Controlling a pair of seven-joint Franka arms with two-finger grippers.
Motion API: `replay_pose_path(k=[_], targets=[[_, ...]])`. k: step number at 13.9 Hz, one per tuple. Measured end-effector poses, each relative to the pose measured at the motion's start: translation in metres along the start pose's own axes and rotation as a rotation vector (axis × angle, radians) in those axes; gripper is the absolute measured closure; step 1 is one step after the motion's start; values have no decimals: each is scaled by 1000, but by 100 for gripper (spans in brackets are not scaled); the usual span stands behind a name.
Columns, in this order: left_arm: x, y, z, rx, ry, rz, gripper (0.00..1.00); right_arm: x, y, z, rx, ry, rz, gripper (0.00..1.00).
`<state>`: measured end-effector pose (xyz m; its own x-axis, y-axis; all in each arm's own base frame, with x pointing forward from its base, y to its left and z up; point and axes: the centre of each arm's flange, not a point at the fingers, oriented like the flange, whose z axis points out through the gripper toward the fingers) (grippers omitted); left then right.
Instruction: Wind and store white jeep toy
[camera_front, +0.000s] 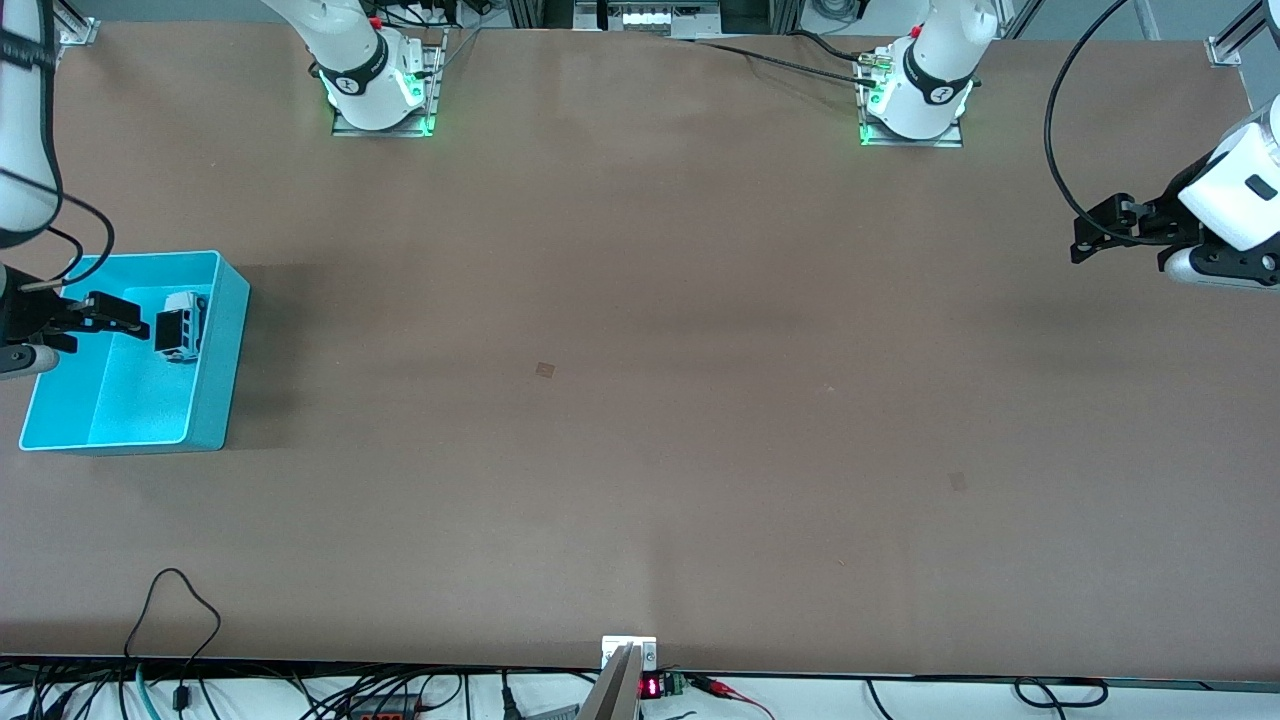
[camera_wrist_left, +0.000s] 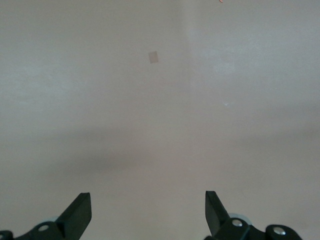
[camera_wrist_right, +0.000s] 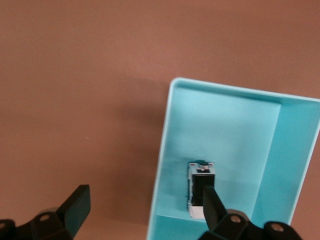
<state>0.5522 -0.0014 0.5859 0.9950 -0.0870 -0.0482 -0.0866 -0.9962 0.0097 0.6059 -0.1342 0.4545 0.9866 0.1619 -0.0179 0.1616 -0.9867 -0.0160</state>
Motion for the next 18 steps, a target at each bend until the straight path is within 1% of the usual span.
replay_pose_path(k=[1, 3, 7, 10, 11, 12, 14, 15, 18], targets=[[0, 0, 0, 0, 0, 0, 0, 1, -12, -12, 4, 11, 36, 0], [0, 0, 0, 0, 0, 0, 0, 0, -29, -33, 9, 38, 71, 0], [0, 0, 0, 0, 0, 0, 0, -7, -37, -58, 16, 70, 80, 0], [0, 0, 0, 0, 0, 1, 0, -7, -79, -76, 43, 55, 196, 0], [0, 1, 0, 0, 1, 1, 0, -7, -99, -85, 41, 51, 202, 0], [0, 1, 0, 0, 1, 1, 0, -7, -117, -95, 26, 52, 193, 0], [0, 1, 0, 0, 1, 2, 0, -13, -148, -117, 7, 72, 188, 0], [0, 1, 0, 0, 1, 2, 0, -18, -160, -124, 7, 68, 189, 0], [0, 2, 0, 0, 1, 4, 0, -25, -174, -133, 6, 57, 192, 0]])
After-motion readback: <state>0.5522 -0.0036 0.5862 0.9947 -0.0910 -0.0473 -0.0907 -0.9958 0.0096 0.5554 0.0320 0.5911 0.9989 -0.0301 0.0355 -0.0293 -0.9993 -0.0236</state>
